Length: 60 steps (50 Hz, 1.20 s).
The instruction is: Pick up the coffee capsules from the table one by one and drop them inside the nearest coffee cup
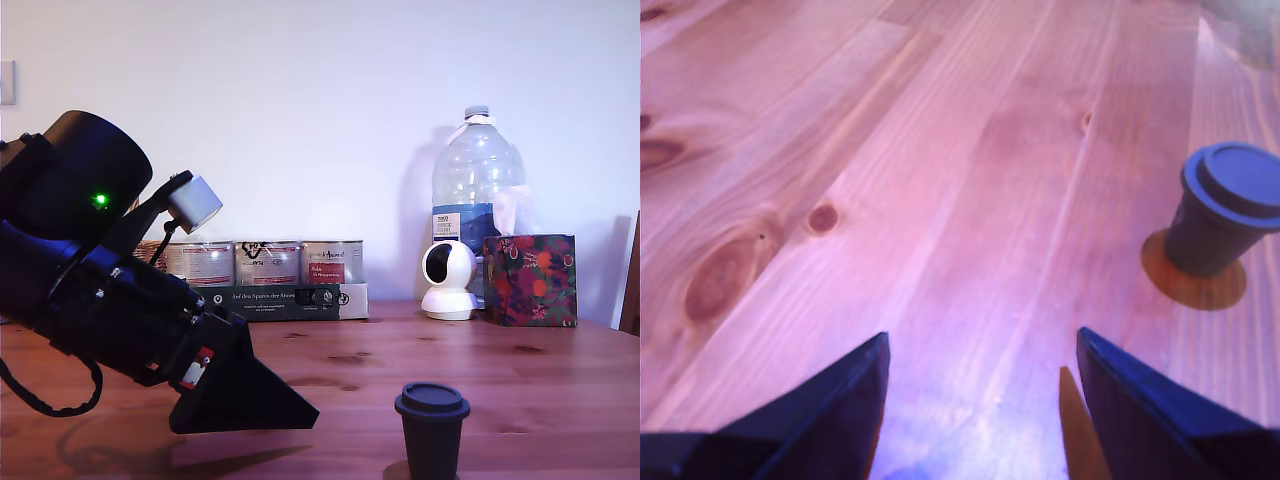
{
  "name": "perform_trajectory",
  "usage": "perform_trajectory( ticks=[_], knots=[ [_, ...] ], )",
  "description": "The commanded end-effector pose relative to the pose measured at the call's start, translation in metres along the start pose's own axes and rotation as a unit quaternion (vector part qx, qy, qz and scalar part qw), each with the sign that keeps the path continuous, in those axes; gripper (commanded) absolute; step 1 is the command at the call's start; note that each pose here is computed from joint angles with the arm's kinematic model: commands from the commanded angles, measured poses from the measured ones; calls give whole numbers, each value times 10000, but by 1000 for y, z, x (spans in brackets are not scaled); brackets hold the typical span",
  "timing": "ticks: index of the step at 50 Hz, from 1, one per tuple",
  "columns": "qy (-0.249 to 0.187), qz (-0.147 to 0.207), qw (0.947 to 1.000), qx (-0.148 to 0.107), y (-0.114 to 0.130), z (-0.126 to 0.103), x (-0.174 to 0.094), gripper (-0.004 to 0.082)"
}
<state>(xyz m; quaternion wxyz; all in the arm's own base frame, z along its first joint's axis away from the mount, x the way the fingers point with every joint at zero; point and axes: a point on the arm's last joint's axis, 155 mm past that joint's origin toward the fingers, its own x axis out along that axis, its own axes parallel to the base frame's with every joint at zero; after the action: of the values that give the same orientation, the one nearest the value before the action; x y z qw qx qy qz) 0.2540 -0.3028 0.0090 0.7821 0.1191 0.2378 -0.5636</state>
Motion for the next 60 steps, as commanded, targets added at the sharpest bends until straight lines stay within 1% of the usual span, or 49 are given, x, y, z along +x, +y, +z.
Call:
perform_trajectory(
  ticks=[1, 9, 15, 20, 23, 29, 34, 45, 47, 49, 60],
  knots=[
    [-202, 124, 9997, 68, 9, 18, -4, 501],
    [-235, 49, 9997, 77, 6, 22, -4, 502],
    [-233, -112, 9996, 92, 0, 26, -2, 502],
    [-116, -290, 9995, 52, -8, 26, 2, 502],
    [-15, -403, 9992, 82, -14, 24, 4, 501],
    [151, -566, 9980, 224, -24, 21, 8, 501],
    [271, -663, 9970, 296, -30, 18, 9, 501],
    [535, -871, 9944, 264, -44, 12, 13, 501],
    [564, -903, 9939, 276, -46, 12, 13, 501],
    [593, -940, 9932, 339, -48, 12, 14, 501],
    [755, -1133, 9898, 413, -60, 18, 18, 501]
  ],
)
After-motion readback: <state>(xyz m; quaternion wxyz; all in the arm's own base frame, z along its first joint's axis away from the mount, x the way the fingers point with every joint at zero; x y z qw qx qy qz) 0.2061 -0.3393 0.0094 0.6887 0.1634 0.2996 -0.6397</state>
